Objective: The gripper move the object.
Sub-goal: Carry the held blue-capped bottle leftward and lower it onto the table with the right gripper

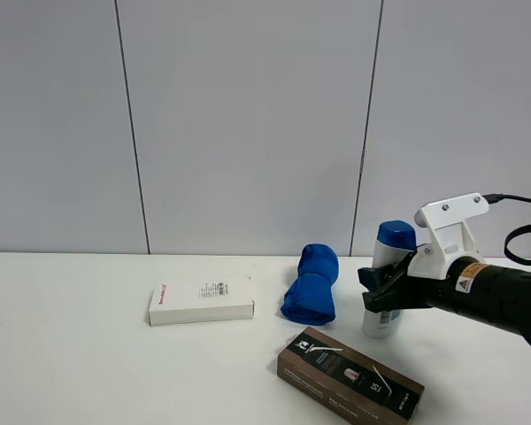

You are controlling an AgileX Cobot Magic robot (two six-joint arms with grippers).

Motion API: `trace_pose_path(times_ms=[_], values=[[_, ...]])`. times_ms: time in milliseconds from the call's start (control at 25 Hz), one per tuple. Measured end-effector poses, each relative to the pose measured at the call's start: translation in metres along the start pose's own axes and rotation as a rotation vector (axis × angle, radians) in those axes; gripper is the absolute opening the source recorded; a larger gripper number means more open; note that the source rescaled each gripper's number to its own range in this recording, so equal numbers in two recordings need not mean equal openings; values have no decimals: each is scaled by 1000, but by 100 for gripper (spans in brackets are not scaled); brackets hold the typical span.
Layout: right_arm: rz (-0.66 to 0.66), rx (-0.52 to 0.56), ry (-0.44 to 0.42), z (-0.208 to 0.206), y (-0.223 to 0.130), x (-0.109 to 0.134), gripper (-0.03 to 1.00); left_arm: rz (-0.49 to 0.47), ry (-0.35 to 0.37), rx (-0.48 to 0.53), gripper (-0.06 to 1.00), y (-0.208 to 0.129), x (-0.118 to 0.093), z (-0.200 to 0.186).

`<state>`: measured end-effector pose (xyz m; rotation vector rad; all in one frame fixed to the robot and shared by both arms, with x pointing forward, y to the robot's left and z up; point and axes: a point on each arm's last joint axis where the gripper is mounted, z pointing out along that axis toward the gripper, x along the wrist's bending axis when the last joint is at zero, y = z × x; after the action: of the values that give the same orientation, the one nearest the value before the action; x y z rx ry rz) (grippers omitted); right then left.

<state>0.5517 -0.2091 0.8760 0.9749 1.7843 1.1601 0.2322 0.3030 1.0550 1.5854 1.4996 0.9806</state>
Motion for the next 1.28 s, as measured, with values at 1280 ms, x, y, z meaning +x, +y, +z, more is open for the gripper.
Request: trace_pose_path(times_ms=[1280], values=[[-127, -196, 279, 3, 266, 93, 1, 0, 0, 0, 100, 0, 0, 0]])
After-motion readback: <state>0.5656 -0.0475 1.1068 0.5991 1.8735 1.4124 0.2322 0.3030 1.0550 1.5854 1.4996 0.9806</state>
